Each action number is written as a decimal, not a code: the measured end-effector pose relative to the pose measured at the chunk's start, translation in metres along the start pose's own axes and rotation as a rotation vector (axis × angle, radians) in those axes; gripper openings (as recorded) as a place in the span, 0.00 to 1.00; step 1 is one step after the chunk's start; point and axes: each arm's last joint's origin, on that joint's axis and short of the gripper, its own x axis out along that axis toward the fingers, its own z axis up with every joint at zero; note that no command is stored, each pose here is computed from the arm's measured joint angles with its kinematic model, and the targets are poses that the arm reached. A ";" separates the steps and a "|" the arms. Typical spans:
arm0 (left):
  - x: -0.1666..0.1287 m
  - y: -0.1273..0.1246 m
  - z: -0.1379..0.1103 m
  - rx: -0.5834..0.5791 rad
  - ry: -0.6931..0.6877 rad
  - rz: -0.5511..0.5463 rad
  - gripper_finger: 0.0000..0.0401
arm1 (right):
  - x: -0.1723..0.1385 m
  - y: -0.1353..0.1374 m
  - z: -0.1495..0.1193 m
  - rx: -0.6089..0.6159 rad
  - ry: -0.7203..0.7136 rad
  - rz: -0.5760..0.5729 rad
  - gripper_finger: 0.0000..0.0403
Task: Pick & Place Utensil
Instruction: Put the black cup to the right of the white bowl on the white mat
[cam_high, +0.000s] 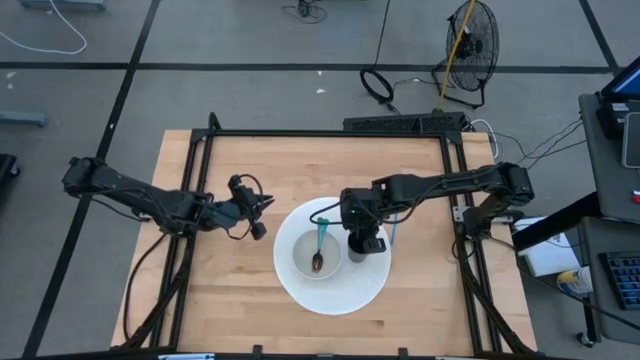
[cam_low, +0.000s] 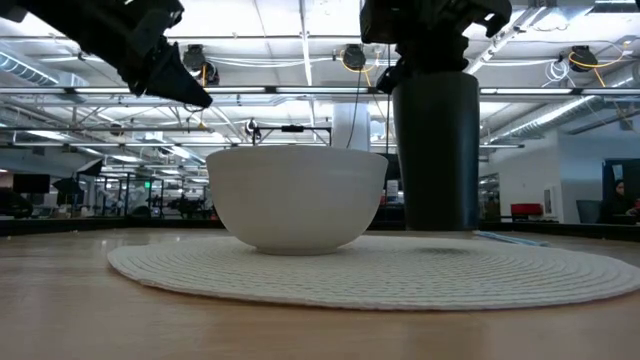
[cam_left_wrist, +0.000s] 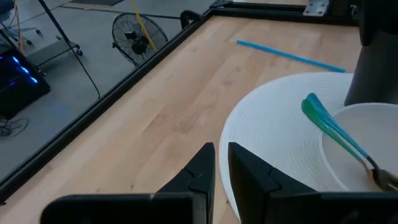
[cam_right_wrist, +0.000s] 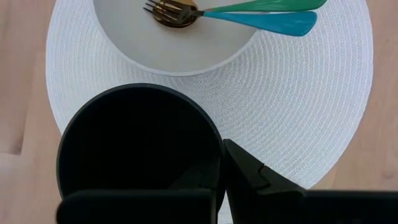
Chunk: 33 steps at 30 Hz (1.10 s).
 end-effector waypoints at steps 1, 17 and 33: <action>0.001 0.000 -0.003 -0.002 -0.002 0.000 0.13 | 0.000 0.000 0.000 0.000 0.000 0.000 0.01; 0.005 -0.001 -0.013 -0.024 -0.048 -0.025 0.13 | 0.011 -0.001 -0.007 0.028 0.012 0.001 0.01; 0.005 -0.001 -0.011 -0.024 -0.065 -0.032 0.13 | 0.014 -0.001 -0.008 0.045 0.008 0.000 0.03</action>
